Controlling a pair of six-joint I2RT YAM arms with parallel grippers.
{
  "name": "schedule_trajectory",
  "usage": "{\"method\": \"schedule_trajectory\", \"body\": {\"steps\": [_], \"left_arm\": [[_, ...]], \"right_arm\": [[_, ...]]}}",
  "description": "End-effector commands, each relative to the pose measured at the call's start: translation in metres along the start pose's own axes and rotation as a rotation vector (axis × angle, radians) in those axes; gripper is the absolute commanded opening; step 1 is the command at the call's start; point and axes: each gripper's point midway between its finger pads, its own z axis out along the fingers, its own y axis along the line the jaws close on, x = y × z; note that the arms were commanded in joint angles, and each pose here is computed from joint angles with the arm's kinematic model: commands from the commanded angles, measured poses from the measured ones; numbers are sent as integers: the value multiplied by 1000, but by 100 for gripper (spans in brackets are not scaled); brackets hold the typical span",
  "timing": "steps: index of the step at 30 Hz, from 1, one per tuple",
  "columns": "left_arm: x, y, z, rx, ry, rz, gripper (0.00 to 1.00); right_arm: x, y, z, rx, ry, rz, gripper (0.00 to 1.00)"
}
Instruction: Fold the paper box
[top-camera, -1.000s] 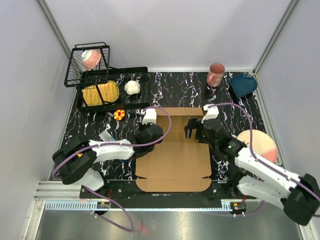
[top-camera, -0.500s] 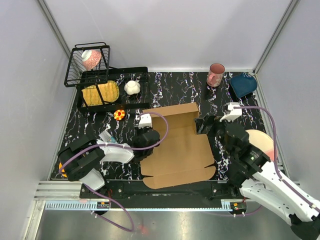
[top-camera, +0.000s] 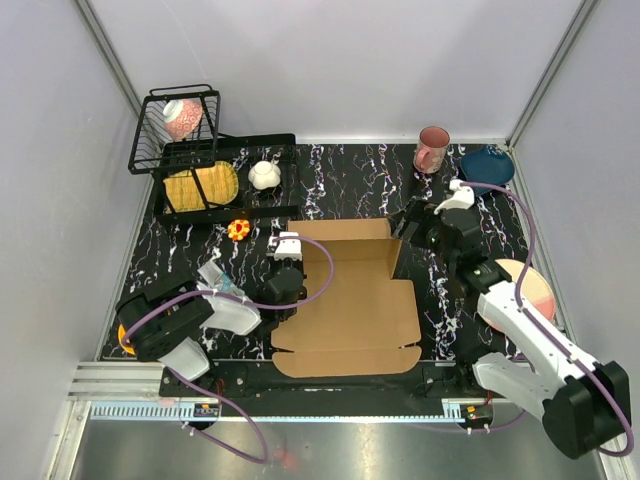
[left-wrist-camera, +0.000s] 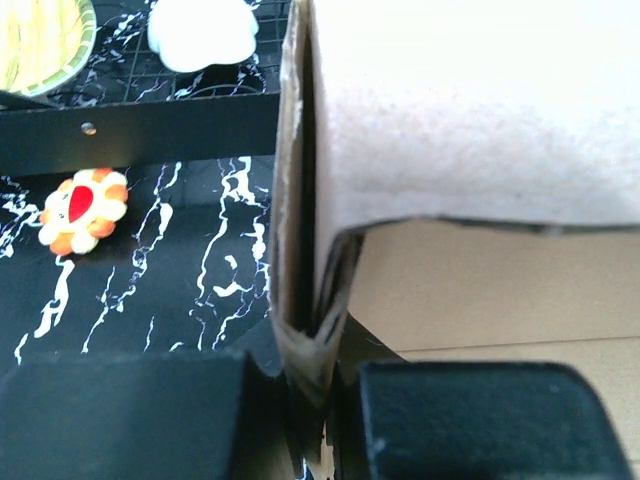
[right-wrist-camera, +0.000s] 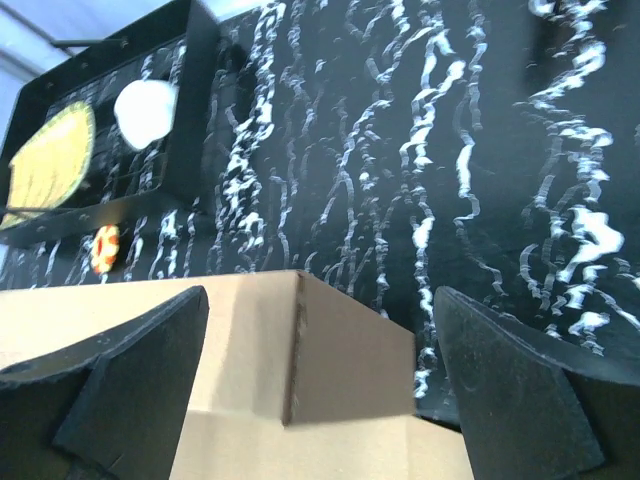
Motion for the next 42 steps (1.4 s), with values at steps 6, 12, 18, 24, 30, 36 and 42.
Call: {"method": "schedule_trajectory", "body": {"steps": [6,12,18,24,30,36,42], "left_arm": [[-21,-33,5,131,-71,-57,13],[-15,-32,1,139,-40,-56,33],[-27,-29,-14,186,-20,-96,51],[-61,-39,-50,326,-17,-127,59],[-106,-26,-94,444,-25,-249,64],[-152,-1,-95,408,-144,-367,84],[-121,-19,-64,393,23,-392,82]], "right_arm": [[38,41,14,-272,132,58,83],[56,22,13,-221,141,53,74],[67,5,11,-166,136,46,68],[74,-8,9,-120,135,37,70],[80,-14,8,-102,153,21,71],[80,-19,8,-76,147,16,69],[84,-21,6,-79,158,13,58]]}}
